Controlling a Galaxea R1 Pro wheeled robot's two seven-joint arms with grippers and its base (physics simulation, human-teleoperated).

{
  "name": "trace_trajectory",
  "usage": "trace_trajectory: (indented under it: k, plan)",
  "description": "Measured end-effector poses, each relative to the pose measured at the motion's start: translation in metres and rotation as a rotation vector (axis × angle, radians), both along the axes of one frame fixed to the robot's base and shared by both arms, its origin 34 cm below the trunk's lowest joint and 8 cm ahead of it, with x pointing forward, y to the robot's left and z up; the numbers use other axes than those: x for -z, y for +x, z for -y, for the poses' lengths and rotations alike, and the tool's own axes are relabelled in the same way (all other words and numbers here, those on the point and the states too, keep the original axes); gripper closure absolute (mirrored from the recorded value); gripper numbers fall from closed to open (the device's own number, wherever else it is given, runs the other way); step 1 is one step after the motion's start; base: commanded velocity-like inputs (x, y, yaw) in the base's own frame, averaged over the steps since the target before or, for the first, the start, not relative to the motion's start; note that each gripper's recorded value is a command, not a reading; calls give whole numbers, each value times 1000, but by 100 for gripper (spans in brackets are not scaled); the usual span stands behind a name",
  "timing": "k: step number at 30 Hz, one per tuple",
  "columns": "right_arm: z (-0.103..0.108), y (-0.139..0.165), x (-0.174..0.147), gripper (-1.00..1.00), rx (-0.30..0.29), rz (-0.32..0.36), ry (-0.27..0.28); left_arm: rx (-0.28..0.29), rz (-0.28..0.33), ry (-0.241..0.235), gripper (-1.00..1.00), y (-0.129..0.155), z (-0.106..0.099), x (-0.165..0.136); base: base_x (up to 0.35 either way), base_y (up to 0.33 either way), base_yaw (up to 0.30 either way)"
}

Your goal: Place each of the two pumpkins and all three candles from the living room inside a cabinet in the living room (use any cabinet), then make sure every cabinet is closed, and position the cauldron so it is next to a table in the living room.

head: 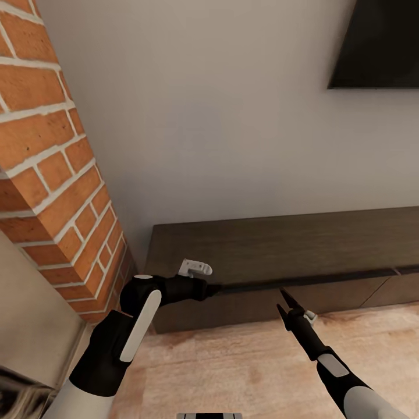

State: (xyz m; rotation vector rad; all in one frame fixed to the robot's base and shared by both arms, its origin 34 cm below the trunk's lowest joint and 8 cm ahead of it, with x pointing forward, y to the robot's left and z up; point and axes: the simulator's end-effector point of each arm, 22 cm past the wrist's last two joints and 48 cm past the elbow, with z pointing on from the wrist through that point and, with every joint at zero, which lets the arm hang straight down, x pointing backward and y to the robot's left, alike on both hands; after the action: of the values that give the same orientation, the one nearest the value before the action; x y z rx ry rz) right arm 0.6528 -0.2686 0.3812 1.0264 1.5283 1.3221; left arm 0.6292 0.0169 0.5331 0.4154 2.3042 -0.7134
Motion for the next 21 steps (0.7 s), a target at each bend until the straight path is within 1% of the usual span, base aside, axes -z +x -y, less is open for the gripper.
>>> trace_trajectory:
  k: [8, 21]
  plan:
    - [1, -1, 1, -100, 1, -4, -1, 0, 0, 1, -100, 0, 0, 0, 127, -27, 0]
    - [1, -1, 2, -100, 1, -5, -1, 0, 0, 1, -100, 0, 0, 0, 48, -10, 0]
